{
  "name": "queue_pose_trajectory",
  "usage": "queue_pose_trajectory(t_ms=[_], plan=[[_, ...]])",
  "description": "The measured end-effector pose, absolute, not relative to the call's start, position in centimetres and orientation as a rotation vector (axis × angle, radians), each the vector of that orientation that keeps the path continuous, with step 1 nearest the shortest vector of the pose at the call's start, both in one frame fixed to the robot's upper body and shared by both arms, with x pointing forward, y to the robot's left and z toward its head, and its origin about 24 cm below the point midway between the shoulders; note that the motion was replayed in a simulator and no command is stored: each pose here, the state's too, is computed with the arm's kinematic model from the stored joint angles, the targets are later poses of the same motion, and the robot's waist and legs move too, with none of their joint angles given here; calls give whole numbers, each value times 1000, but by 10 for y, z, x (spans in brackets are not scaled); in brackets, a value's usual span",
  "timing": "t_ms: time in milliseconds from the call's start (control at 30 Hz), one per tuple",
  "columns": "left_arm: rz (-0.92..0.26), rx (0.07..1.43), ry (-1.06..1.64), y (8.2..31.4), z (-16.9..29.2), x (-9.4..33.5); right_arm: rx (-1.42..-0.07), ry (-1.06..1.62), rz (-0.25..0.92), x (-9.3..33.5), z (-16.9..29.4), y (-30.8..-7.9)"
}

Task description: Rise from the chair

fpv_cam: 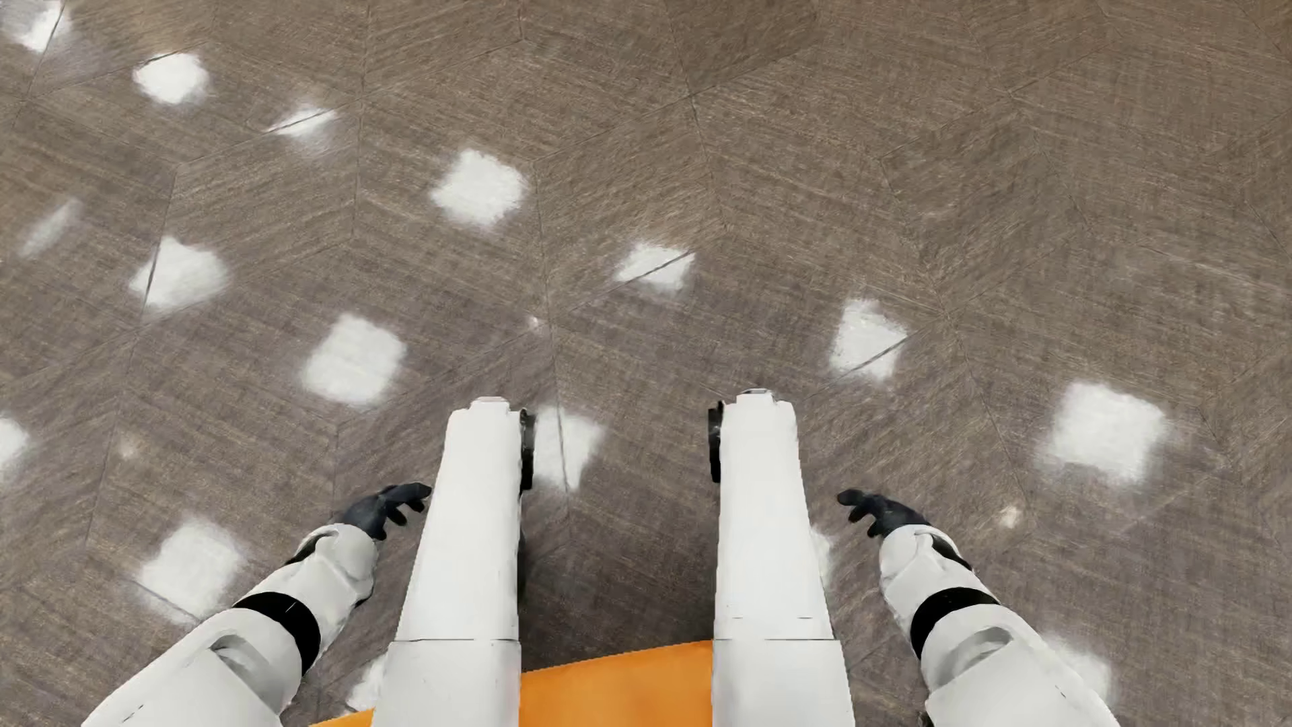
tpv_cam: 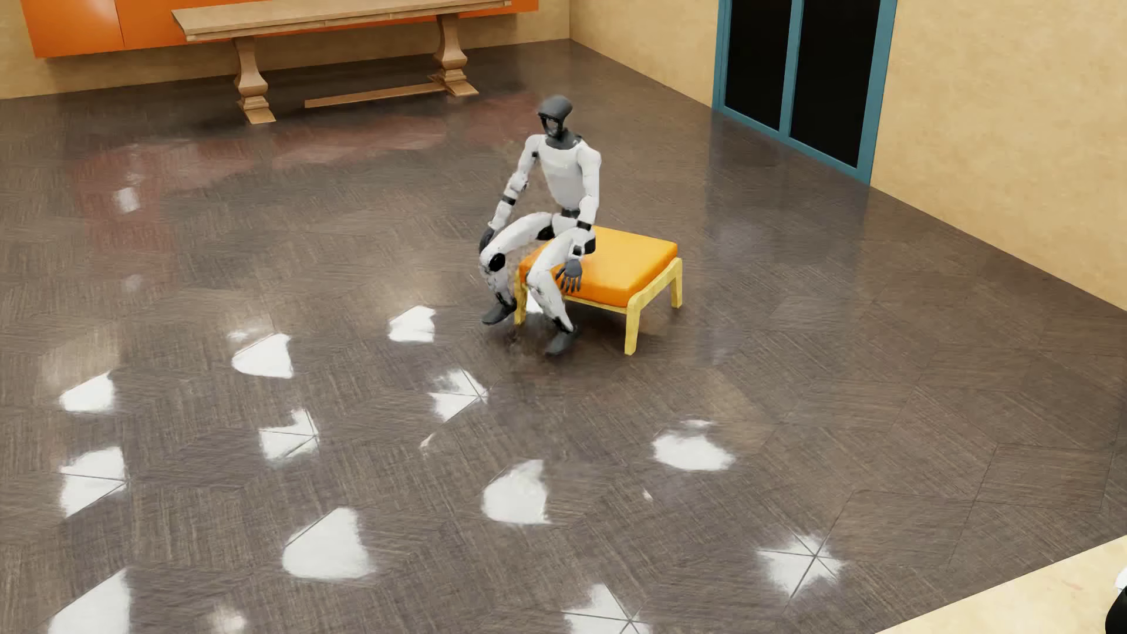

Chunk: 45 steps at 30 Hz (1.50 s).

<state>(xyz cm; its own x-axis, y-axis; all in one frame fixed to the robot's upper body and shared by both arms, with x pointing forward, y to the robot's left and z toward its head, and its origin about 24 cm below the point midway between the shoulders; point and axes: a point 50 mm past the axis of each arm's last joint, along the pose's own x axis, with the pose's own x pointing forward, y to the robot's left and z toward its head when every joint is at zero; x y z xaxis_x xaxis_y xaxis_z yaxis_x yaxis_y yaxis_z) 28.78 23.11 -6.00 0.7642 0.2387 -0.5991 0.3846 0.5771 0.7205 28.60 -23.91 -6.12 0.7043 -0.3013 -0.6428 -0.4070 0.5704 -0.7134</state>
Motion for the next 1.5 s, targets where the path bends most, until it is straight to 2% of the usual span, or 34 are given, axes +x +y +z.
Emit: queue_pose_trajectory(t_ms=[367, 567, 700, 833, 1000, 1233, 1400, 1500], plan=[[-66, 979, 686, 231, -48, 300, -1002, 765, 52, 298, -50, -236], [-36, 998, 583, 228, -23, 324, -997, 677, 5, 320, -27, -235], [-14, 996, 497, 223, -2, 341, -1022, 604, -15, 336, -8, -234], [-5, 990, 499, 226, -4, 339, -1080, 590, 2, 332, -12, -236], [-12, 971, 626, 241, -42, 302, -1048, 709, 33, 289, -54, -245], [-40, 961, 934, 286, -99, 206, -997, 1079, 159, 168, -126, -272], [-40, 941, 1051, 301, -110, 173, -914, 1267, 60, 107, -138, -297], [-14, 921, 1082, 306, -112, 165, -904, 1329, 45, 95, -139, -305]])
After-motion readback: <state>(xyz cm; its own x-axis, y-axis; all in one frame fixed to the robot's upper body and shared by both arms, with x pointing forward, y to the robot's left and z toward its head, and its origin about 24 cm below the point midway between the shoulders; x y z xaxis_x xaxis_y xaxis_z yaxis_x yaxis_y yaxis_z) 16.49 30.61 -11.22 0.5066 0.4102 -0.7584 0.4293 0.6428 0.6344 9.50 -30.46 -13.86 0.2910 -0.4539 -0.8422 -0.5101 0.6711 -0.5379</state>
